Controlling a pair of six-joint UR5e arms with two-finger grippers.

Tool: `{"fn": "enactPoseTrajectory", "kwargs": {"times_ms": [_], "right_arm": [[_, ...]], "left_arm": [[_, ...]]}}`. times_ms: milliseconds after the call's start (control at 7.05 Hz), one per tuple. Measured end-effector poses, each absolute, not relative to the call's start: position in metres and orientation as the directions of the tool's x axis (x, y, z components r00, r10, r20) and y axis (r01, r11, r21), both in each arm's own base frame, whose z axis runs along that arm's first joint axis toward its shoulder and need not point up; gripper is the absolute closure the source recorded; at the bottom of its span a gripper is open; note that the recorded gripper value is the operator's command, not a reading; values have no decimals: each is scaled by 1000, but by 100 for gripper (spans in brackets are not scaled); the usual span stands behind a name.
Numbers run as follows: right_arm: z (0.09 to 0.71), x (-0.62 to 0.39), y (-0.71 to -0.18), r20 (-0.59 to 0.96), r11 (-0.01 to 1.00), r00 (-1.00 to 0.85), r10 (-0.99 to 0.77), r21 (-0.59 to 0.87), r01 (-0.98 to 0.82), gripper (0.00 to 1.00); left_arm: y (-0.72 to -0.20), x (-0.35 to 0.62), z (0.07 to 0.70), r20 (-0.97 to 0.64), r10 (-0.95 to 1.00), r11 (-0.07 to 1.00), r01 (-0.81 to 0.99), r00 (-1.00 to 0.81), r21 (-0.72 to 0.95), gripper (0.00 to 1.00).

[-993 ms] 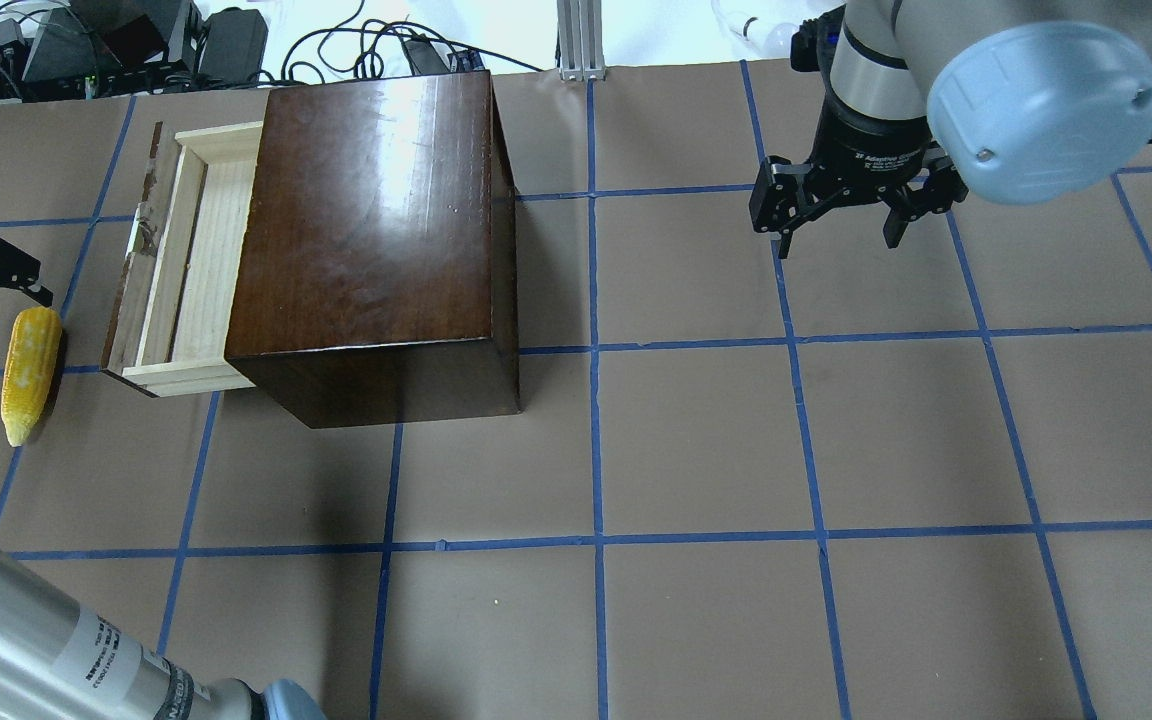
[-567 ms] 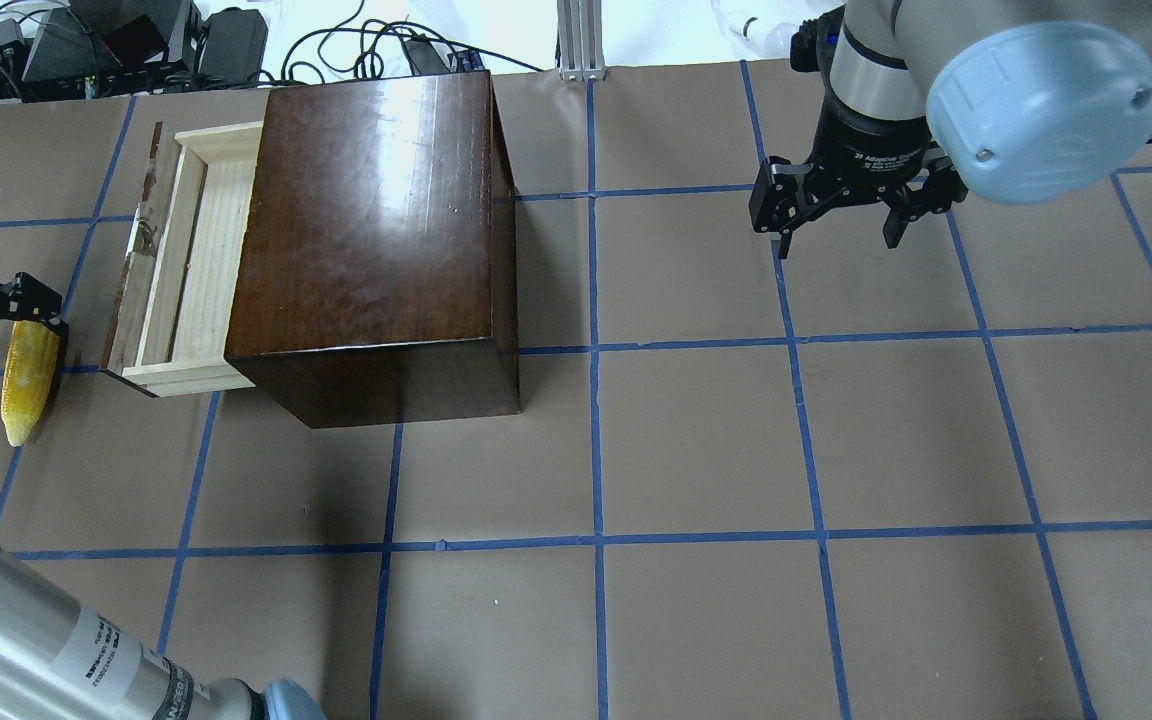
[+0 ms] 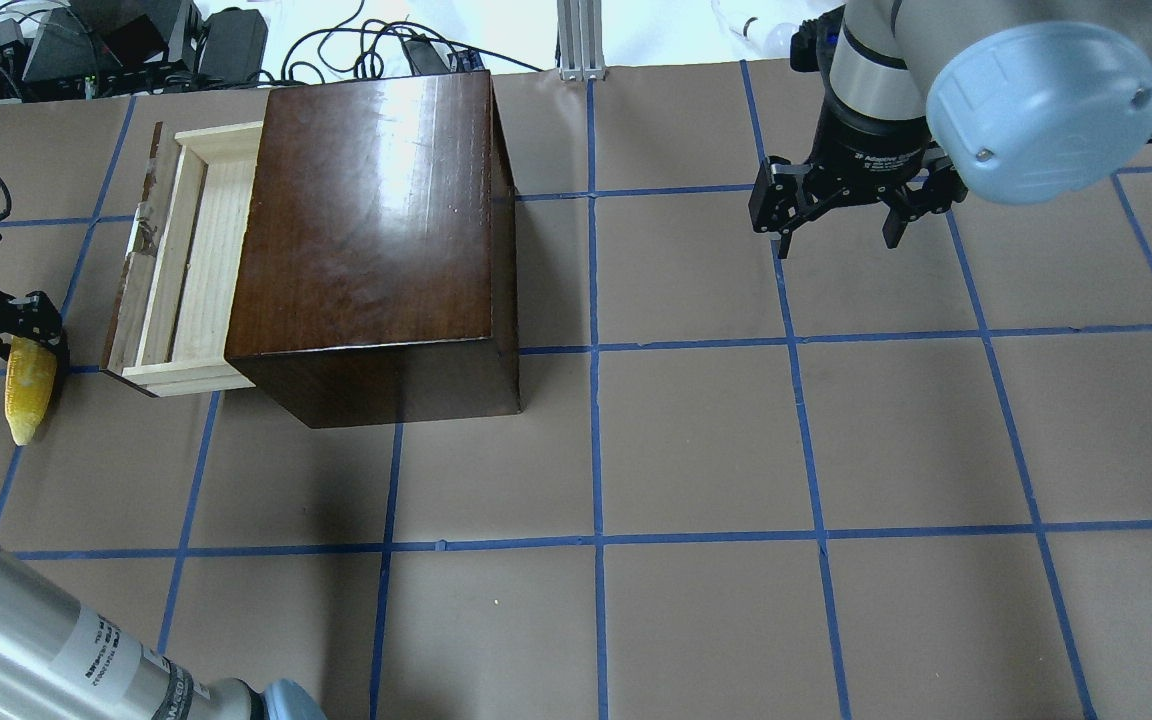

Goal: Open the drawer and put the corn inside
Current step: 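Lower the left gripper and grasp the yellow corn cob, then lift the corn with the left gripper and carry it over the drawer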

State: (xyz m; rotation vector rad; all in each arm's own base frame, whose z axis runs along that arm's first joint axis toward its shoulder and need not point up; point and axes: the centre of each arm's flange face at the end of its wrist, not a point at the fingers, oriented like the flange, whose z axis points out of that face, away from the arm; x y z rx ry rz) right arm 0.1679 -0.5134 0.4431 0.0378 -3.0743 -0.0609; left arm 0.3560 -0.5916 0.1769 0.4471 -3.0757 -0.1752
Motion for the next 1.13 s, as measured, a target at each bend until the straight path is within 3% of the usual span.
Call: {"fn": "enactPoseTrajectory", "kwargs": {"times_ms": [425,1134], "right_arm": [[443,168,-514,66,999,-997,-26,41,-23,0],[443,168,-514,65,999,-998,-26,41,-23,0]], "left_arm": [[-607,347,224,-2,-244,967,-243,-970,76,100],[-648,268,394,-26,-30,999,-30,-999,15,100]]}}
